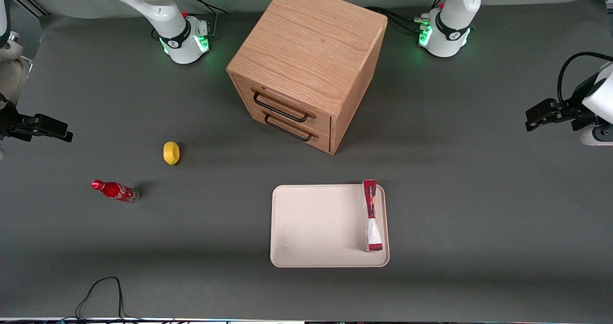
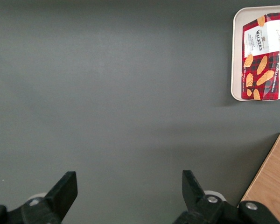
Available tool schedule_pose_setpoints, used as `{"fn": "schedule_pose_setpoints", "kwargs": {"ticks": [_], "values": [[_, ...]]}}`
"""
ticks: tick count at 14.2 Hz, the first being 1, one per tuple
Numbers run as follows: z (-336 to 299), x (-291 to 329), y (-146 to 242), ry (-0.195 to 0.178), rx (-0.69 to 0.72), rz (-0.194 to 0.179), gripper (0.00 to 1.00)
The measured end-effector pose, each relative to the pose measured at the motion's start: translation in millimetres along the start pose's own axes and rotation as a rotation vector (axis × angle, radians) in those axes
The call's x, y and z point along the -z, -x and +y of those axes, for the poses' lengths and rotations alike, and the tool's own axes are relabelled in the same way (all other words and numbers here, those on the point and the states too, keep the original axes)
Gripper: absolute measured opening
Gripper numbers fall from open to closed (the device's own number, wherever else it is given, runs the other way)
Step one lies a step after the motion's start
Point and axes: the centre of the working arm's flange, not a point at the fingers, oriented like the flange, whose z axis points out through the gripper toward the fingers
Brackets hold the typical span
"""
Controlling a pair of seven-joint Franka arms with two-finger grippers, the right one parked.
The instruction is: Place red cookie box on tray
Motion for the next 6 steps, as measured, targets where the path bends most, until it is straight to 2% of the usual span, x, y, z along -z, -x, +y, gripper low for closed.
{"fn": "schedule_pose_setpoints", "kwargs": {"ticks": [6], "values": [[1.1, -0.3, 0.4, 0.009, -0.008, -0.004, 1.0]]}}
